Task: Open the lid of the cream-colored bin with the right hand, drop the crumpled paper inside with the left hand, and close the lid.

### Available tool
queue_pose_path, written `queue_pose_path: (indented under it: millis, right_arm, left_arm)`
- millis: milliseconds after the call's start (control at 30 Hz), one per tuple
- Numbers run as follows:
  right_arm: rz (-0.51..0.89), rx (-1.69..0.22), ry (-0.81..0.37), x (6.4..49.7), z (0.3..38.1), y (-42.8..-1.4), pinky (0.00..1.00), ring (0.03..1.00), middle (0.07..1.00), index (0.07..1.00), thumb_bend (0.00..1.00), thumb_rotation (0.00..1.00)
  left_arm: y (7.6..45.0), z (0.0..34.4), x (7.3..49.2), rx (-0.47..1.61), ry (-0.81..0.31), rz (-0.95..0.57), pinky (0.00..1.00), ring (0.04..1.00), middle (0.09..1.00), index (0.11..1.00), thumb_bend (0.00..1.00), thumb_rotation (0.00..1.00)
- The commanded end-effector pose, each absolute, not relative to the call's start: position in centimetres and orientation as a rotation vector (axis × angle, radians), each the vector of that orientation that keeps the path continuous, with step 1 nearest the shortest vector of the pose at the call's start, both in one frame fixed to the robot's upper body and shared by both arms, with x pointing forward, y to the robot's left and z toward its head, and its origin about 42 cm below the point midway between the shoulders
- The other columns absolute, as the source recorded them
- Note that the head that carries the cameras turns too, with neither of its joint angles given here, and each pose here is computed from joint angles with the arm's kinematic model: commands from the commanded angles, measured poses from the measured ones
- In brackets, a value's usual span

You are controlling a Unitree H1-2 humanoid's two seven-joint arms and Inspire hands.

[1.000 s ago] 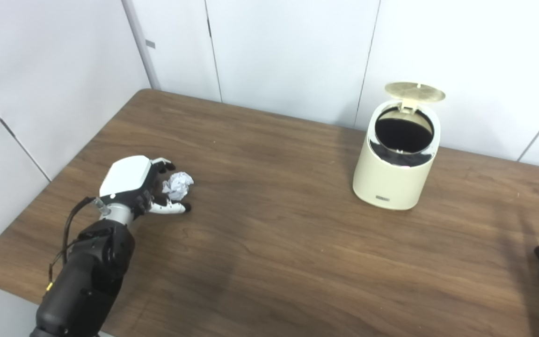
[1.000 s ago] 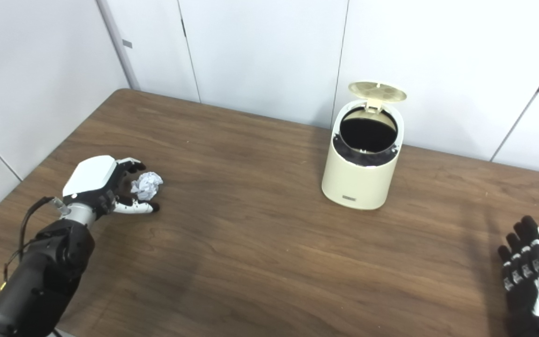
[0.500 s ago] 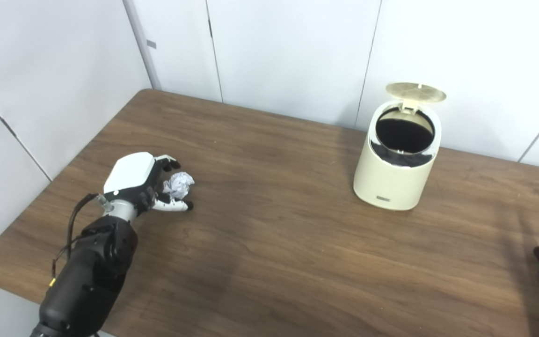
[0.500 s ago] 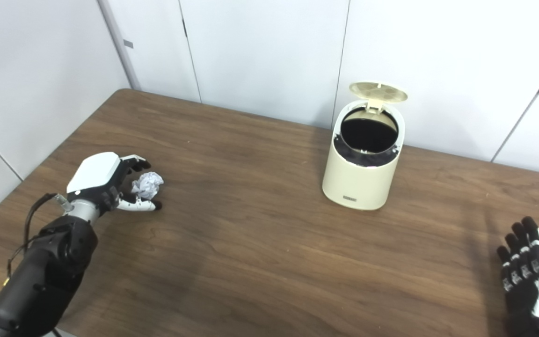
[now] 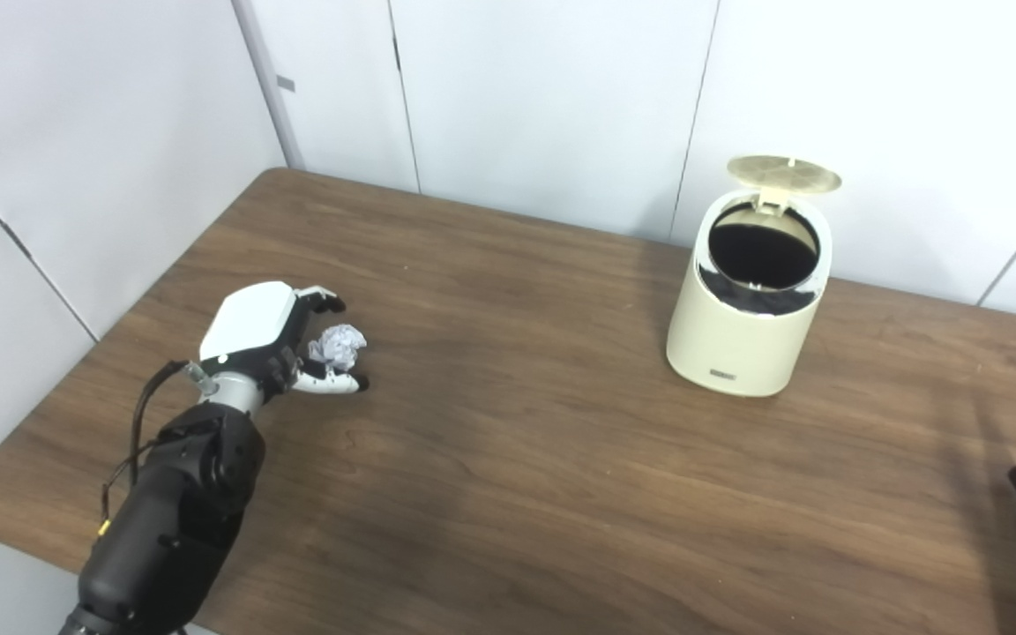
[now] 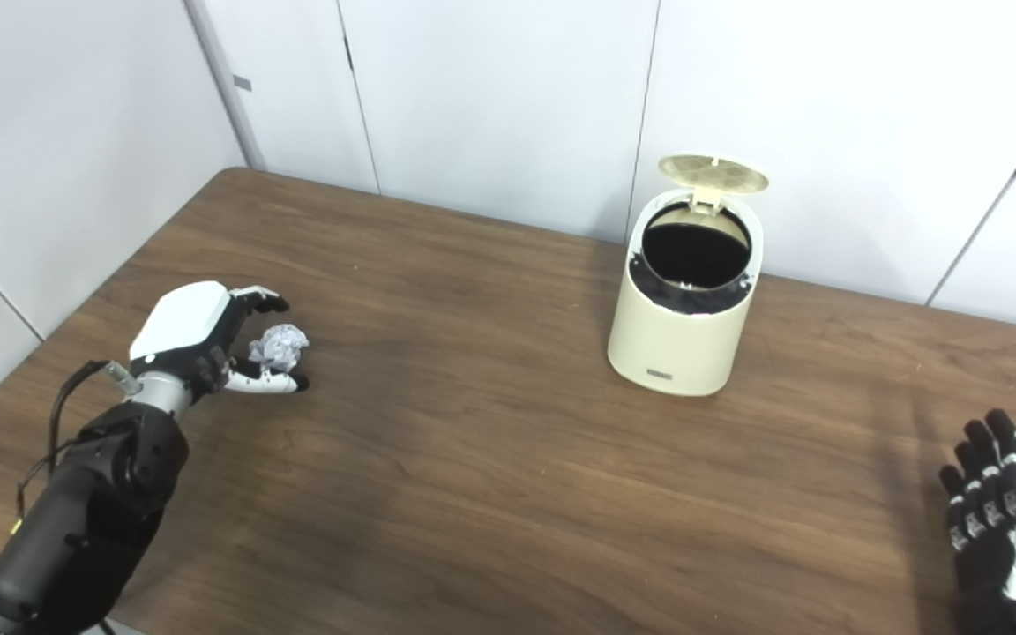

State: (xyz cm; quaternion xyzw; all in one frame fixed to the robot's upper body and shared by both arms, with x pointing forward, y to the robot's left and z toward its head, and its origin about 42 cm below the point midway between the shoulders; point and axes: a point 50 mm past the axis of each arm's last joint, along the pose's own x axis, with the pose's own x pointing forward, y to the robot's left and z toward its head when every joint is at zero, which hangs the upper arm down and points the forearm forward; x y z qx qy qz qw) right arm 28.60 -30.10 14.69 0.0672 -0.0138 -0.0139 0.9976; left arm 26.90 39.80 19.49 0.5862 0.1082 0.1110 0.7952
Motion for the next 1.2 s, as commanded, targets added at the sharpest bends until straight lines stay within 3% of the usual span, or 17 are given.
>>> queue_pose_path:
  millis: [0,500,700,767,967,1000,1033,1067,1100,1167]
  right_arm:
    - [-0.026,0.131,-0.088,28.9,16.2,-30.1,1.0,1.0,0.977,0.97,0.47,1.0]
    - [-0.035,0.142,-0.09,28.7,16.1,-30.1,1.0,0.996,0.986,0.966,0.46,1.0]
    - [-0.042,0.125,-0.082,28.8,15.9,-30.2,1.0,0.989,0.985,0.961,0.48,1.0]
    - [-0.04,0.13,-0.082,28.7,15.8,-30.2,1.0,0.996,0.988,0.962,0.49,1.0]
    - [-0.032,0.141,-0.084,28.8,15.6,-30.4,1.0,0.998,0.992,0.969,0.49,1.0]
    - [-0.035,0.141,-0.086,28.8,15.7,-30.4,1.0,0.996,0.987,0.964,0.49,1.0]
    - [-0.036,0.143,-0.088,28.8,15.7,-30.4,1.0,0.992,0.984,0.959,0.49,1.0]
    - [-0.038,0.144,-0.089,28.8,15.7,-30.4,1.0,0.99,0.982,0.955,0.49,1.0]
    - [-0.039,0.144,-0.089,28.8,15.8,-30.4,1.0,0.987,0.977,0.951,0.49,1.0]
    - [-0.037,0.148,-0.092,28.8,15.7,-30.4,1.0,0.989,0.973,0.954,0.49,1.0]
  left_arm:
    - [40.0,21.6,27.7,1.285,0.164,0.271,0.68,0.761,0.776,0.77,0.82,0.24]
    - [39.8,21.7,28.3,1.252,0.171,0.264,0.63,0.703,0.722,0.744,0.81,0.18]
    - [39.4,21.9,28.2,1.258,0.168,0.254,0.61,0.679,0.704,0.722,0.78,0.09]
    - [39.3,22.0,28.1,1.261,0.16,0.26,0.6,0.661,0.688,0.698,0.77,0.02]
    - [40.0,21.2,28.1,1.236,0.127,0.295,0.57,0.641,0.669,0.636,0.77,0.0]
    - [40.0,21.1,28.2,1.232,0.127,0.296,0.55,0.627,0.667,0.552,0.62,0.02]
    - [40.1,21.0,28.2,1.227,0.128,0.296,0.53,0.611,0.661,0.523,0.57,0.03]
    - [40.1,20.9,28.2,1.224,0.125,0.292,0.51,0.581,0.642,0.509,0.54,0.03]
    - [40.2,20.9,28.2,1.222,0.121,0.289,0.48,0.478,0.564,0.521,0.52,0.01]
    - [40.2,20.7,28.3,1.217,0.119,0.286,0.47,0.425,0.517,0.524,0.5,0.0]
